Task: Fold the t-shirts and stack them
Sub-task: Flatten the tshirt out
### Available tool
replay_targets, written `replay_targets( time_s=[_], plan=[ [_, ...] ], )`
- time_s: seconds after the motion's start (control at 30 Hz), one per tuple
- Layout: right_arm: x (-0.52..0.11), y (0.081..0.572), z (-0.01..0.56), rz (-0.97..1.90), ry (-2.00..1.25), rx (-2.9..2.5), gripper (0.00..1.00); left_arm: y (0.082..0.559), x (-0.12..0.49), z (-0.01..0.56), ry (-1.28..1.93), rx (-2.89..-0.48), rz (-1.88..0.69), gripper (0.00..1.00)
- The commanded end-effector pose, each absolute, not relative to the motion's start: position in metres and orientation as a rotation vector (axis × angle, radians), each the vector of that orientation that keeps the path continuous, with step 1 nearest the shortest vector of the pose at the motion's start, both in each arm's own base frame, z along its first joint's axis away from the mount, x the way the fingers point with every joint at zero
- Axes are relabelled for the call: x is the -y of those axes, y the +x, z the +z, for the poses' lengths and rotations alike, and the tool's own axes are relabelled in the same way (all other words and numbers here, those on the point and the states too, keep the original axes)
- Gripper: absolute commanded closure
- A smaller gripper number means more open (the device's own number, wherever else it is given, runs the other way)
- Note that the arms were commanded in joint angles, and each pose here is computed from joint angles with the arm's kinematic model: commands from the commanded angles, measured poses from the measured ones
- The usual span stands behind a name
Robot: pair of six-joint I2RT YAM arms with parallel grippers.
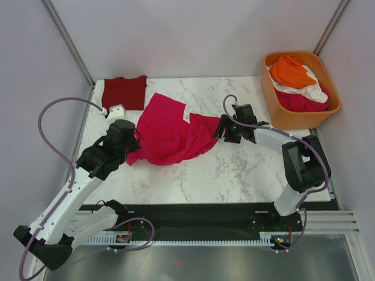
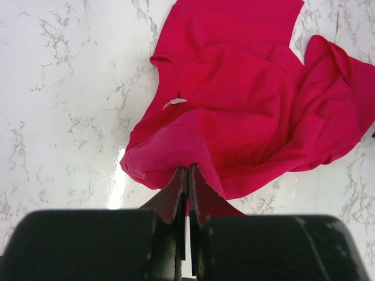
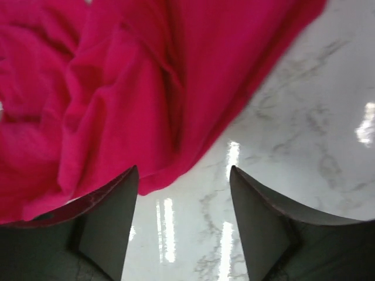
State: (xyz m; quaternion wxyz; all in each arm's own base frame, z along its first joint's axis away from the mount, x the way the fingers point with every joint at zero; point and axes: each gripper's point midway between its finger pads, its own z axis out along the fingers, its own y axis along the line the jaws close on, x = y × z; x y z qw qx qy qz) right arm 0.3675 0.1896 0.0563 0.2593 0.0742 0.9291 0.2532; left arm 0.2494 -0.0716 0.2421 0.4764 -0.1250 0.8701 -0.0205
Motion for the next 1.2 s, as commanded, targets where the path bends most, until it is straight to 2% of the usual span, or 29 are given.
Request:
replay_targets(
  time_s=[0.0,0.17,0.3,0.53,0.57,0.63,0.67,0.87,0.97,1.0,1.07,1.1,1.17],
  plan=[
    [-0.227,0.372,0.093,0.905,0.163,-2.406,0.30,0.247,0.064,0.240,-0.351,-2.110,-0.029,0.98],
    [-0.243,0.377,0.084,0.939,0.166,-2.432,0.38,0.245,0.061,0.242,-0.348,-2.103,-0.026,0.98],
    [-0.250,0.376,0.066,0.931,0.169,-2.474,0.50,0.243,0.060,0.244,-0.348,-2.099,-0.027,0.98],
    [-0.258,0.374,0.055,0.942,0.167,-2.499,0.61,0.241,0.058,0.243,-0.353,-2.100,-0.024,0.98],
    [-0.259,0.374,0.054,0.942,0.163,-2.499,0.72,0.241,0.058,0.243,-0.356,-2.098,-0.025,0.98],
    [-0.259,0.376,0.057,0.942,0.154,-2.490,0.81,0.242,0.057,0.243,-0.358,-2.097,-0.020,0.98],
    [-0.259,0.377,0.059,0.938,0.151,-2.485,1.00,0.242,0.057,0.243,-0.357,-2.097,-0.019,0.98],
    [-0.257,0.383,0.091,0.917,0.091,-2.418,1.00,0.243,0.054,0.256,-0.349,-2.067,-0.008,0.98],
    [-0.250,0.378,0.137,0.880,0.022,-2.387,1.00,0.241,0.045,0.288,-0.329,-2.013,0.012,0.98],
    [-0.248,0.381,0.179,0.874,-0.037,-2.296,1.00,0.238,0.043,0.314,-0.319,-1.957,-0.019,0.98],
    [-0.235,0.373,0.211,0.811,-0.043,-2.269,1.00,0.232,0.043,0.353,-0.302,-1.878,-0.092,0.98],
    [-0.229,0.368,0.259,0.812,-0.065,-2.163,1.00,0.228,0.040,0.364,-0.277,-1.855,-0.094,0.98],
    [-0.213,0.354,0.296,0.757,-0.078,-2.097,1.00,0.217,0.029,0.390,-0.285,-1.780,-0.103,0.98]
  ],
)
